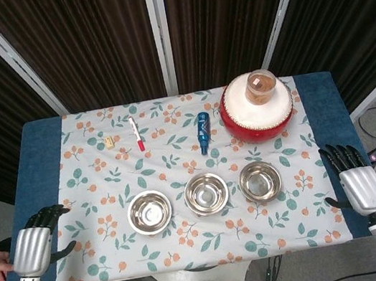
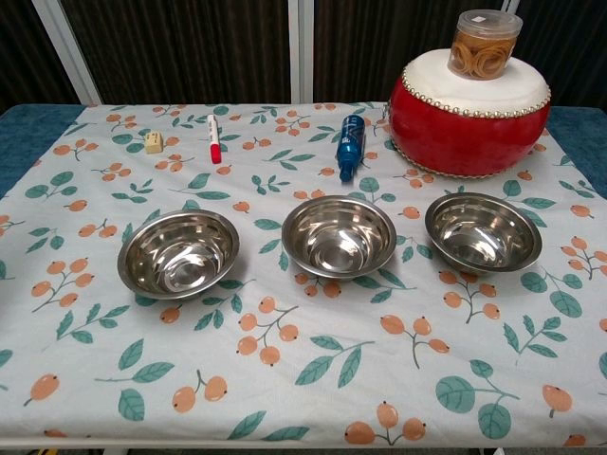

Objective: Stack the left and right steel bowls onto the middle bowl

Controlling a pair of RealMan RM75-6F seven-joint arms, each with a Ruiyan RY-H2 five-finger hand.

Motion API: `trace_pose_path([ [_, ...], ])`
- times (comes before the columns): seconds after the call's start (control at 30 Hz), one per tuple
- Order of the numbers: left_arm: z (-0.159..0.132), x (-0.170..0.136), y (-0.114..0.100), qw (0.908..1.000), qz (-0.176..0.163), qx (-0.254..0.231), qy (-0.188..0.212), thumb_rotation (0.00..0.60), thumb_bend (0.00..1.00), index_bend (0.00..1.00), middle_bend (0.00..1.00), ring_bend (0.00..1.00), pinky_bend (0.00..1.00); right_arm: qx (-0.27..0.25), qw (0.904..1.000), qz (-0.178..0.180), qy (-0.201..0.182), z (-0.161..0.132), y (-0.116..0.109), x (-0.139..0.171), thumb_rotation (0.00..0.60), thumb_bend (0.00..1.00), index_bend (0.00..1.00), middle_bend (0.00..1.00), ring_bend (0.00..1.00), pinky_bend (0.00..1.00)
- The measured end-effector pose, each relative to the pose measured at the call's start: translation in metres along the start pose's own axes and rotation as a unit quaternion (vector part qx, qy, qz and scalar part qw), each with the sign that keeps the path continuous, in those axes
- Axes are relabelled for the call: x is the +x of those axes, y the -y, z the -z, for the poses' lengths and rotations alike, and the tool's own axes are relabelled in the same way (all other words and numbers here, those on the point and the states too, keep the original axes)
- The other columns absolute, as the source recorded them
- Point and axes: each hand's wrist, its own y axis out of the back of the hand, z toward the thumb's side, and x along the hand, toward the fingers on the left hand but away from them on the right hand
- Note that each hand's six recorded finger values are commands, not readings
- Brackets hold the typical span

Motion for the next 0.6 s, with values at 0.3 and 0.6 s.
trace_pose_path([
  [0.3, -0.001, -0.001, -0.003, 1.0000, -0.002, -0.001, 0.003, 0.600, 0.13, 0.34, 0.36, 0.25, 0.32, 0.012, 0.9996, -0.010, -0.023, -0.014, 0.004, -0.001, 0.600, 0.04, 0.06, 0.11, 0.01, 0.00],
  [0.6, -0.003, -0.002, -0.008, 0.9999, -0.007, -0.005, 0.008, 0.600, 0.13, 0.34, 0.36, 0.25, 0.32, 0.052, 0.9958, -0.029, -0.069, -0.044, 0.024, -0.014, 0.600, 0.06, 0.29, 0.29, 0.20, 0.22],
])
